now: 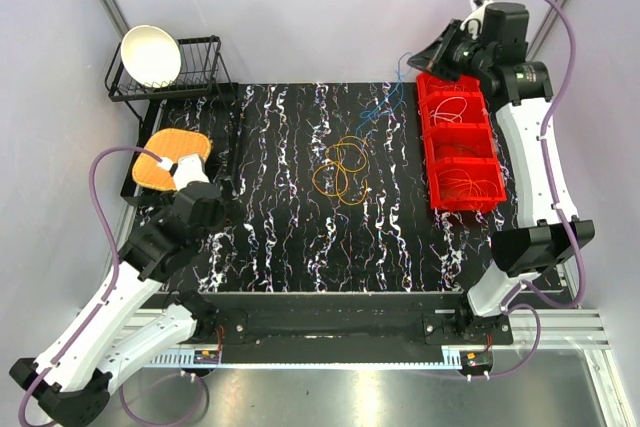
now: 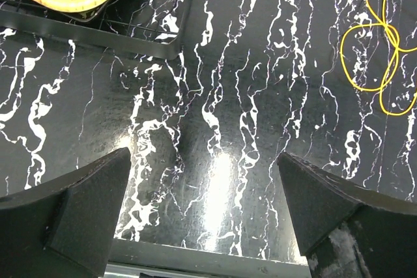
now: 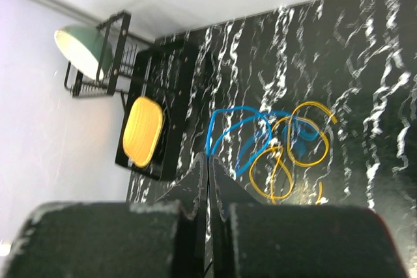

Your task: Untangle the cables

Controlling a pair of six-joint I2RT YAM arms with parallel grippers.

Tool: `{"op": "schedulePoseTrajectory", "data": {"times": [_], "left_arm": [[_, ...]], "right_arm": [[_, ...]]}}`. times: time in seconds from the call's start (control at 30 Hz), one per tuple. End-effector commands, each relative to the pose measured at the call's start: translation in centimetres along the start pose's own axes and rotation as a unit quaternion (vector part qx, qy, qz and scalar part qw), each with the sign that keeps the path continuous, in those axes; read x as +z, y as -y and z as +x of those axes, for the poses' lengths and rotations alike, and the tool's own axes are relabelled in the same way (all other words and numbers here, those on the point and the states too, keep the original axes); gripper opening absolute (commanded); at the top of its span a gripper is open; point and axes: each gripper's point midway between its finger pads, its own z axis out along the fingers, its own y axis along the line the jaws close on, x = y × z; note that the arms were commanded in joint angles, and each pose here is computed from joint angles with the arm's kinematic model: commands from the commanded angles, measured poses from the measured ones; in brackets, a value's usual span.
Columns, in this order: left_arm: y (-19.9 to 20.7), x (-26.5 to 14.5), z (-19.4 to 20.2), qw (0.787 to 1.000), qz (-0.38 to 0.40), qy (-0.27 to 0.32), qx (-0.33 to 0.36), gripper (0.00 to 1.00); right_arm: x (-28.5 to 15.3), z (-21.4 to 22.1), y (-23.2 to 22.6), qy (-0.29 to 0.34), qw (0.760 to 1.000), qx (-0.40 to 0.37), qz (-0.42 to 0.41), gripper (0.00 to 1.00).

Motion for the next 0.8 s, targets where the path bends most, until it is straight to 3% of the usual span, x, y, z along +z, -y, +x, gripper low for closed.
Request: {"op": "schedulePoseTrajectory", "data": {"times": [0.0, 0.23, 0.33, 0.77], "left_arm": [[-0.7, -0.3, -1.0, 1.0, -0.01, 0.024, 0.002, 0.99], [-1.6, -0.7, -0.2, 1.0, -0.022, 0.011, 0.006, 0.99], [-1.8, -0.9, -0.5, 1.0, -0.025, 0.017, 0.005, 0.99], [-1.6, -0.6, -0.4, 1.0, -0.024, 0.012, 0.012, 0.99]], "right_arm": [[-1.8, -3.1, -0.2, 0.049, 0.998, -0.03, 0.016, 0.0], [-3.2, -4.5, 2.8, 0.074, 0.993, -0.031, 0.086, 0.0], [-4.5, -4.9, 5.0, 0.1, 0.984, -0.023, 0.145, 0.0], [-11.2, -4.9, 8.6, 0.171, 0.948, -0.028, 0.267, 0.0]]}}
